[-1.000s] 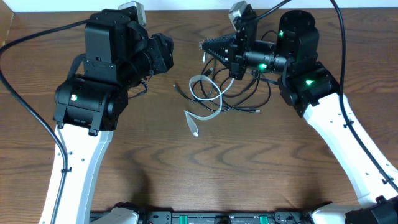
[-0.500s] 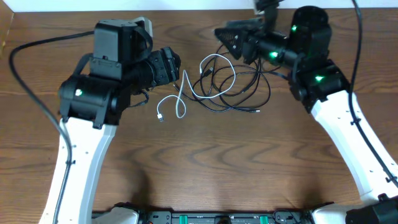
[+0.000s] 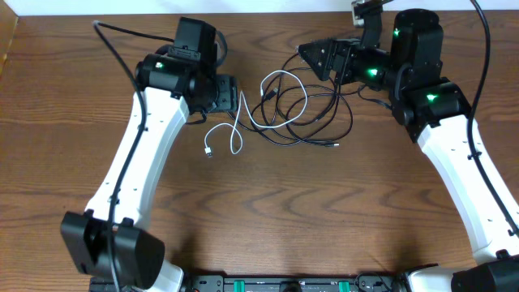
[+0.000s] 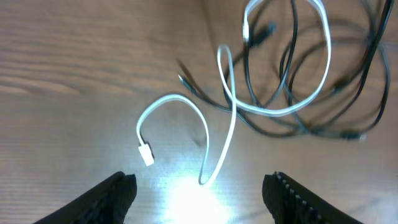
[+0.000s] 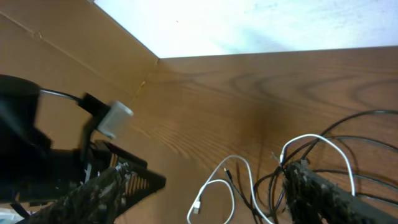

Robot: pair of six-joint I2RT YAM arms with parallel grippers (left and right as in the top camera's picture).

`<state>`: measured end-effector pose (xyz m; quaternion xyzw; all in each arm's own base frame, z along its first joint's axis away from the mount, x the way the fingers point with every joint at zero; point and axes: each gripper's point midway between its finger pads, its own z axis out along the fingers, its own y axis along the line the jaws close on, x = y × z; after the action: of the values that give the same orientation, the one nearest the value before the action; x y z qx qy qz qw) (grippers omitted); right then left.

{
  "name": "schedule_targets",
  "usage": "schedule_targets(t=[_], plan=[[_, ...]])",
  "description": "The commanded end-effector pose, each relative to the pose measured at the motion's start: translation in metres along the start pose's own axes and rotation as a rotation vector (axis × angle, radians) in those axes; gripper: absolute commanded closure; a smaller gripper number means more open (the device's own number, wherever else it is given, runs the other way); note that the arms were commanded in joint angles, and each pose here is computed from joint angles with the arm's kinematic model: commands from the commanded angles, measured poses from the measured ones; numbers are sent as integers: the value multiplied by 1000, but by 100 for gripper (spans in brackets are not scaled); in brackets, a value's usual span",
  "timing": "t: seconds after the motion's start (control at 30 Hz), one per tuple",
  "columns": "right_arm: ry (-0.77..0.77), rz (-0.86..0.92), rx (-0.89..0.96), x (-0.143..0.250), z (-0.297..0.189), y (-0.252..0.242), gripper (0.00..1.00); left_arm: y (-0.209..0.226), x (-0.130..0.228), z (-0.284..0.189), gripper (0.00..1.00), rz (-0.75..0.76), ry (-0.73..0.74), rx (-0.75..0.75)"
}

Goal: Untangle cables
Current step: 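Lower the left gripper onto the white cable and grasp it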

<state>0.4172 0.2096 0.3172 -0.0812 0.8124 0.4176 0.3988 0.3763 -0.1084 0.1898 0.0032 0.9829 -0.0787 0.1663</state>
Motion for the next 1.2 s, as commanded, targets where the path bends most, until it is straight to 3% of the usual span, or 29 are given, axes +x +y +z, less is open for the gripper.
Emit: schedule_targets(t=[0.0,0.47,0.6,1.03,1.1,1.17], plan=[[-13,-40,6,-5,-3,0,18,-6,15,19,29,75,100,46],[1,-29,15,-1,-3,-2,18,-8,32,92,30,130,273,57],[0,-29,15,-1,-3,-2,18,-7,31,99,43,128,277,56],[0,-28,20,-1,-3,-3,17,-13,17,79,54,131,204,70],[-1,-28,23,-1,-3,-4,17,-14,15,73,64,133,187,73],[-3,-28,26,-1,-3,-4,17,-14,14,72,67,134,182,74]])
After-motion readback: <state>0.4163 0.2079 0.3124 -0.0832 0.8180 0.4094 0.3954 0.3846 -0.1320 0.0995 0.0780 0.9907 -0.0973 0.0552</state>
